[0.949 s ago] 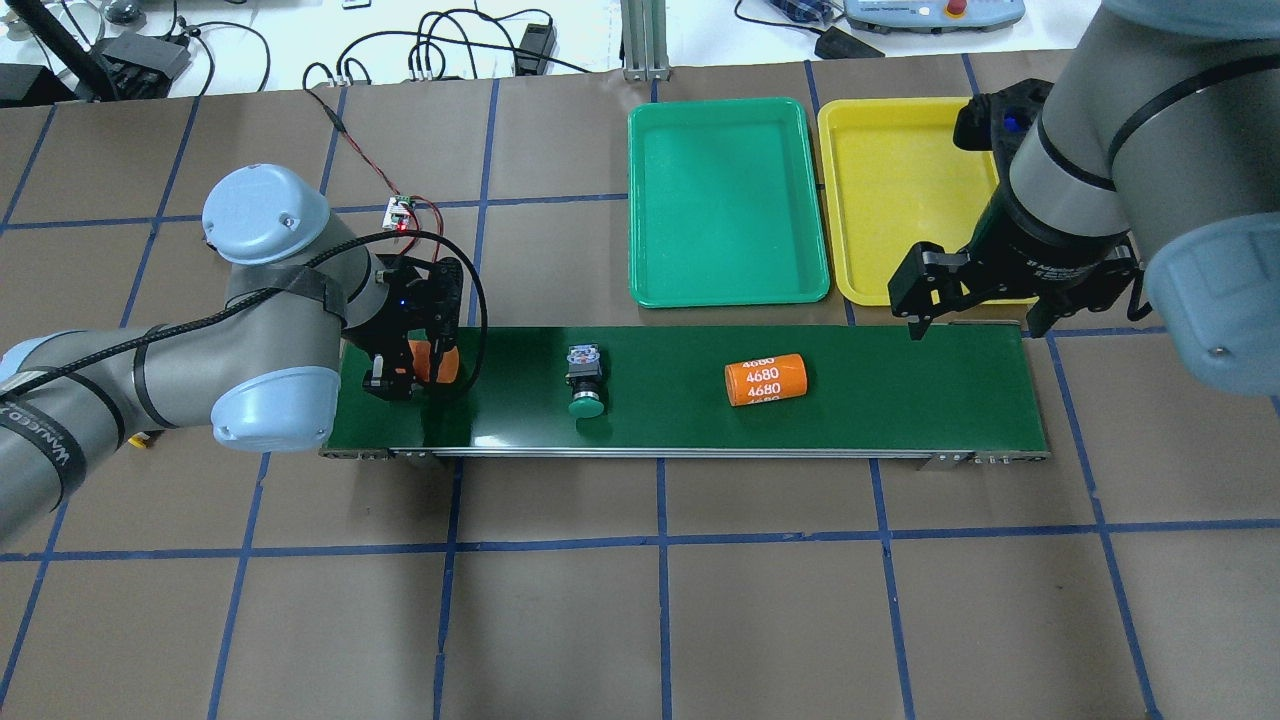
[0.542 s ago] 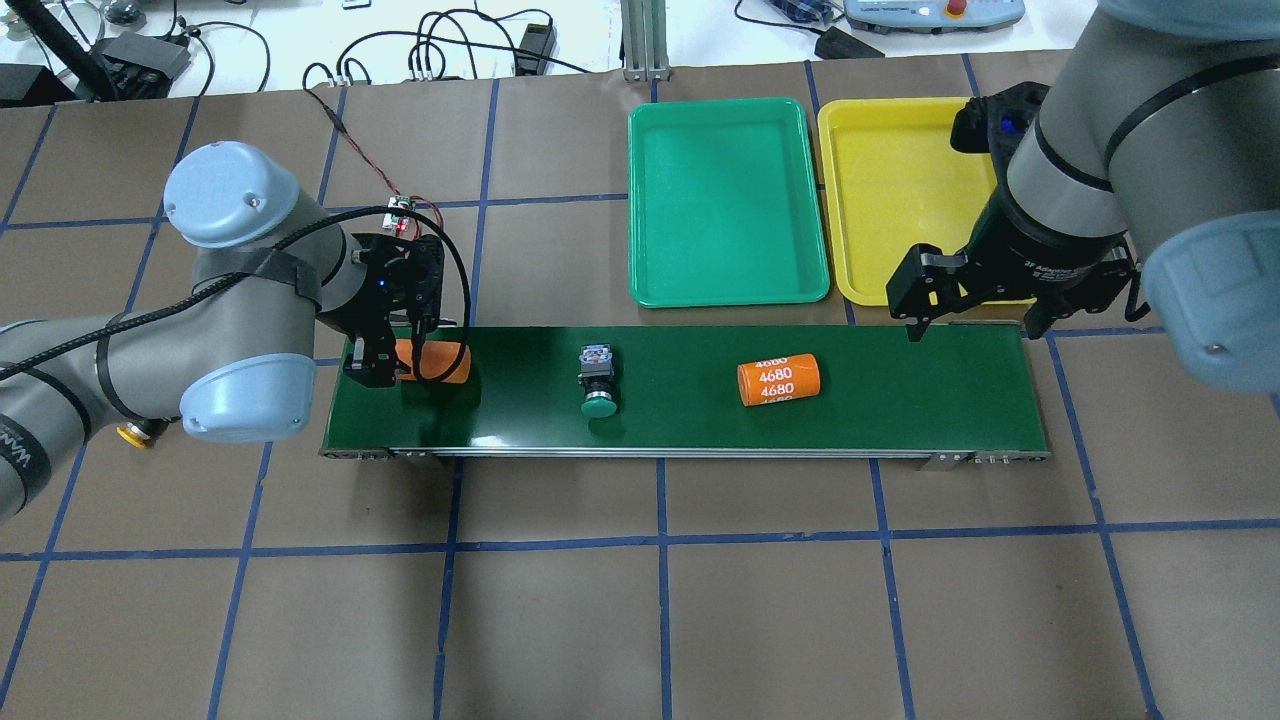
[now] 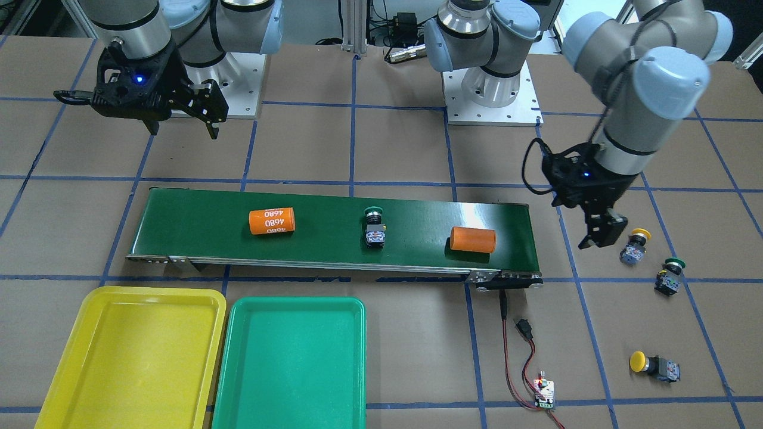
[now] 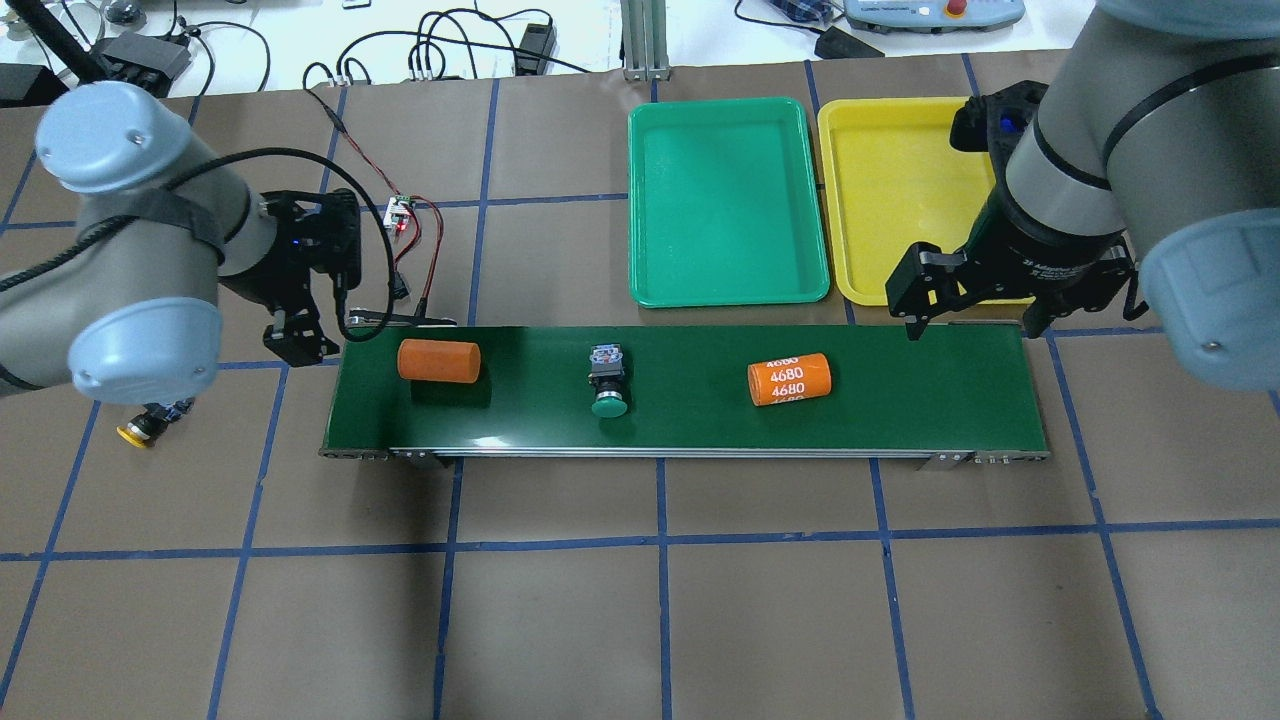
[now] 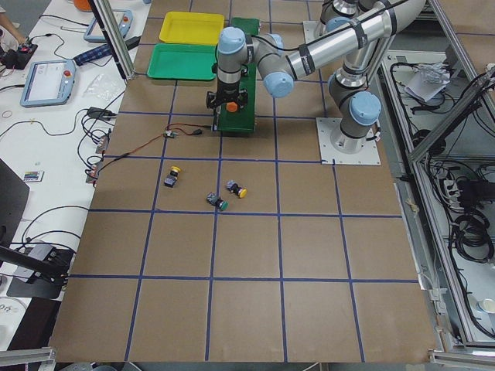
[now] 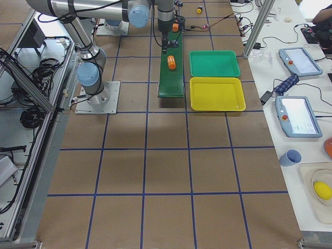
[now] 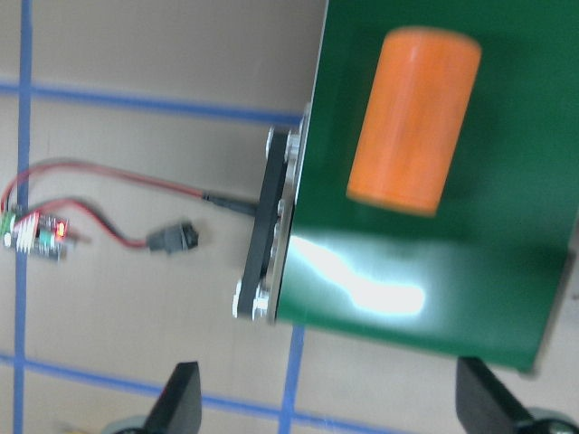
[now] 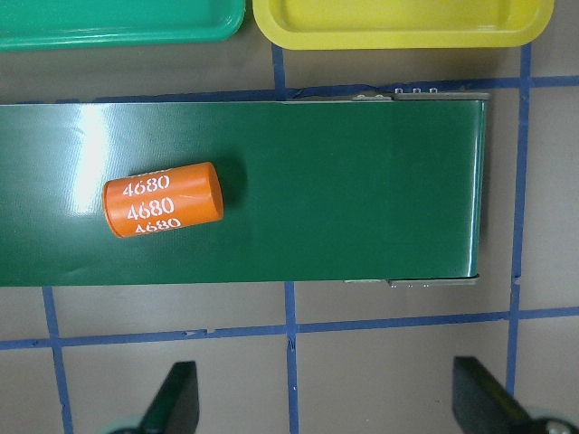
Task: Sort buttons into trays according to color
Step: 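Lower right gripper onto belt button while left gripper grasps yellow-capped button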
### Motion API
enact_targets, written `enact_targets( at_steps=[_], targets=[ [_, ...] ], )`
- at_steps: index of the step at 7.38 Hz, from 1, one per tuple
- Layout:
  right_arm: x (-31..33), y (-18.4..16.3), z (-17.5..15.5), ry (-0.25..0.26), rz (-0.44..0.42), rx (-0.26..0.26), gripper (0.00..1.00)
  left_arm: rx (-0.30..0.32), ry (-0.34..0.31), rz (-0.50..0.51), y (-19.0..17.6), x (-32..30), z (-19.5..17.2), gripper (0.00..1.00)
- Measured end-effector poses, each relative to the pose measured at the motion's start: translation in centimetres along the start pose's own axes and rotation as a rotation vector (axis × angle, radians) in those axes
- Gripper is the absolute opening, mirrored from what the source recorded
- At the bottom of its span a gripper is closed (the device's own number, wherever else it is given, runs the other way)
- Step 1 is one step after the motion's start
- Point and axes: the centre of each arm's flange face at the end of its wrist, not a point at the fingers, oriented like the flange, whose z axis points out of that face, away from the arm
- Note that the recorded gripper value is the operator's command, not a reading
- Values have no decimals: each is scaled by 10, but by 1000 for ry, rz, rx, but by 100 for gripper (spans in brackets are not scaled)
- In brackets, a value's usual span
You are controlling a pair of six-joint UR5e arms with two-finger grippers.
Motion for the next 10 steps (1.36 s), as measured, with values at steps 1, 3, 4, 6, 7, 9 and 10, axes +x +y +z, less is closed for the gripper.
enact_targets(
  at_steps=[1,3,4,6,7,9,10],
  targets=[
    [0,0,0,1,-1,1,100,45,29,-130,57,-19,12,100],
    [0,-3,2,2,-9,-1,100,84,77,-363,126,-56,44,100],
    [0,-5,5,2,-10,-6,100,81,113,-501,139,-69,65,100],
    [-2,-19,18,-1,-5,-9,100,53,140,-666,151,-82,104,100],
    [-5,-27,26,-4,-10,-9,100,32,129,-680,154,-86,117,100],
    [-28,-36,42,-7,-52,-11,100,-28,146,-686,161,-79,137,100],
    [-46,-40,51,-6,-71,-2,100,-58,160,-687,163,-73,146,100]
  ],
)
